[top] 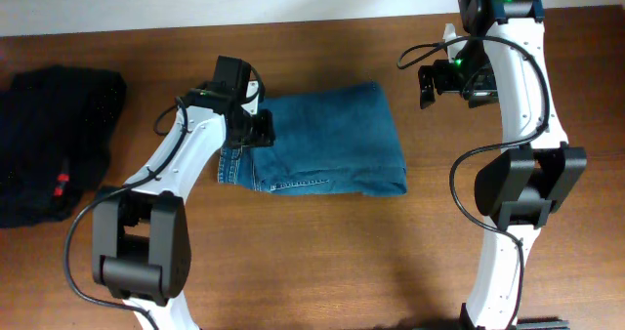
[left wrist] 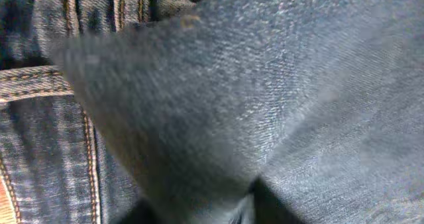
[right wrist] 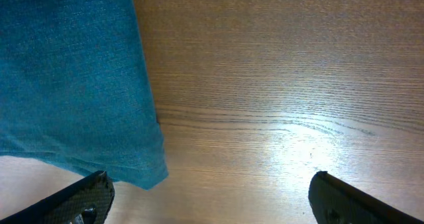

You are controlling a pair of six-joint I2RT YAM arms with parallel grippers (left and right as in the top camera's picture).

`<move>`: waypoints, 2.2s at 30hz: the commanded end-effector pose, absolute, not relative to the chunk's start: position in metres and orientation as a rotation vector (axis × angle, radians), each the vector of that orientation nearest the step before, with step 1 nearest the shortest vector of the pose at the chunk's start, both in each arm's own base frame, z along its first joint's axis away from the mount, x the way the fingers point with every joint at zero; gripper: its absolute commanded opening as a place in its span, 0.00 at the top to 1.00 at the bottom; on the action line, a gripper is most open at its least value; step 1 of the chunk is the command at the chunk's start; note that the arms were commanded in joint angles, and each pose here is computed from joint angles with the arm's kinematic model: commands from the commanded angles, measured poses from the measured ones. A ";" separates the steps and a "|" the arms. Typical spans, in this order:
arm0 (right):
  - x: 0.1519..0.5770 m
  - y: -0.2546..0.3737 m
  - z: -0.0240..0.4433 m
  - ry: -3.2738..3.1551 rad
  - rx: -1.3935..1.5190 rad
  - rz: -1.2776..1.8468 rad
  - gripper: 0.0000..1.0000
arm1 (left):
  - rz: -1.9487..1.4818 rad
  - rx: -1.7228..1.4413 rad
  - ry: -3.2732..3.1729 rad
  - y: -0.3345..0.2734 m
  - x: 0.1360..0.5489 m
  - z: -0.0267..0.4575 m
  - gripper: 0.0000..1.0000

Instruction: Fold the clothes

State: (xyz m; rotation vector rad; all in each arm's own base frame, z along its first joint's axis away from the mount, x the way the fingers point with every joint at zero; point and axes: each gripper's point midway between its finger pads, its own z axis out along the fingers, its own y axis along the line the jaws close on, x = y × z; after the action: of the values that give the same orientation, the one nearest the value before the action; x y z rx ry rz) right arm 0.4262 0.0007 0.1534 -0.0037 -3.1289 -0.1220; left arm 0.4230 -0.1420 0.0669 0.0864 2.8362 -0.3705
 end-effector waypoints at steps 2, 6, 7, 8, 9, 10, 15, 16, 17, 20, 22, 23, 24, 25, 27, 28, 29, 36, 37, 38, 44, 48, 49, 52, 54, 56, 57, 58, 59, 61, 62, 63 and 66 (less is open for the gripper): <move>0.422 -0.001 0.170 -3.165 0.002 -0.103 0.01 | -0.406 0.108 2.843 -0.145 0.423 0.063 1.00; 0.422 -0.001 0.170 -3.165 0.002 -0.103 0.01 | -0.407 0.089 2.816 -0.139 0.432 0.083 1.00; 0.422 -0.001 0.170 -3.165 0.002 -0.103 0.01 | -0.405 0.100 2.807 -0.138 0.434 0.089 1.00; 0.422 -0.001 0.170 -3.165 0.002 -0.102 0.01 | -0.402 0.117 2.798 -0.138 0.435 0.095 1.00; 0.422 -0.001 0.170 -3.165 0.002 -0.102 0.01 | -0.392 0.144 2.787 -0.137 0.437 0.101 1.00; 0.422 -0.002 0.170 -3.165 0.002 -0.095 0.01 | -0.387 0.179 2.777 -0.137 0.438 0.106 1.00; 0.422 -0.006 0.170 -3.165 0.001 -0.050 0.01 | -0.298 0.191 2.768 -0.128 0.442 0.123 0.99; 0.422 -0.006 0.170 -3.165 0.001 -0.050 0.01 | -0.287 0.189 2.768 -0.126 0.442 0.123 0.98; 0.422 -0.006 0.170 -3.165 0.001 -0.050 0.01 | -0.269 0.187 2.769 -0.124 0.442 0.123 0.98; 0.422 -0.006 0.170 -3.165 0.001 -0.050 0.01 | -0.135 0.185 2.770 -0.109 0.446 0.119 0.97; 0.422 -0.006 0.170 -3.165 0.001 -0.050 0.01 | -0.062 0.171 2.767 -0.100 0.447 0.119 0.97; 0.422 -0.006 0.170 -3.165 0.001 -0.050 0.01 | -0.049 0.168 2.766 -0.098 0.447 0.119 0.97; 0.422 -0.006 0.170 -3.165 0.001 -0.050 0.01 | -0.042 0.166 2.766 -0.097 0.448 0.119 0.97; 0.422 -0.006 0.170 -3.165 0.001 -0.050 0.01 | -0.035 0.165 2.767 -0.096 0.448 0.118 0.97; 0.422 -0.006 0.170 -3.165 0.001 -0.050 0.01 | -0.004 0.160 2.769 -0.093 0.448 0.116 0.97; 0.422 -0.006 0.170 -3.165 0.001 -0.050 0.01 | -0.002 0.160 2.772 -0.093 0.448 0.115 0.96; 0.422 -0.006 0.170 -3.165 0.001 -0.050 0.01 | -0.003 0.161 2.776 -0.093 0.448 0.113 0.94; 0.421 -0.006 0.170 -3.160 0.001 -0.050 0.01 | 0.037 0.156 2.802 -0.087 0.445 0.107 0.27; 0.420 -0.006 0.170 -3.158 0.001 -0.050 0.01 | 0.082 0.143 2.791 -0.081 0.447 0.112 0.27; 0.420 -0.006 0.170 -3.157 0.001 -0.050 0.01 | 0.120 0.133 2.780 -0.076 0.449 0.118 0.27; 0.421 -0.006 0.170 -3.160 0.001 -0.051 0.01 | 0.116 0.104 2.668 -0.081 0.462 0.179 0.28; 0.421 -0.006 0.170 -3.162 0.002 -0.051 0.01 | 0.026 0.158 2.643 -0.106 0.464 0.187 0.38; 0.421 -0.006 0.170 -3.162 0.002 -0.051 0.01 | 0.016 0.170 2.649 -0.110 0.463 0.184 0.48; 0.421 -0.006 0.170 -3.162 0.002 -0.051 0.01 | -0.013 0.201 2.673 -0.122 0.462 0.173 0.88; 0.421 -0.006 0.170 -3.162 0.002 -0.051 0.01 | -0.009 0.212 2.689 -0.125 0.463 0.164 0.96; 0.421 -0.006 0.170 -3.162 0.002 -0.051 0.01 | -0.005 0.220 2.706 -0.128 0.465 0.153 0.97; 0.421 -0.006 0.170 -3.162 0.002 -0.051 0.01 | -0.001 0.225 2.717 -0.129 0.466 0.146 0.96; 0.421 -0.006 0.170 -3.162 0.002 -0.051 0.01 | 0.005 0.226 2.732 -0.129 0.467 0.138 0.97; 0.421 -0.006 0.170 -3.162 0.002 -0.051 0.01 | 0.014 0.226 2.745 -0.129 0.468 0.131 0.96; 0.421 -0.006 0.170 -3.162 0.002 -0.051 0.01 | 0.042 0.228 2.777 -0.127 0.471 0.111 0.96; 0.421 -0.006 0.170 -3.162 0.002 -0.051 0.01 | 0.063 0.226 2.793 -0.125 0.472 0.101 0.96; 0.421 -0.006 0.170 -3.162 0.002 -0.051 0.01 | 0.087 0.224 2.808 -0.122 0.474 0.090 0.96; 0.421 -0.006 0.170 -3.162 0.002 -0.051 0.01 | 0.140 0.224 2.845 -0.118 0.478 0.060 0.96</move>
State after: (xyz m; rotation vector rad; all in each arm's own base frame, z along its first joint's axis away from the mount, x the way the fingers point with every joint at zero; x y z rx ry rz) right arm 0.4242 -0.0043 0.1530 -0.0002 -3.1220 -0.0756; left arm 0.4742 -0.1260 0.0884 0.2290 2.8055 0.0708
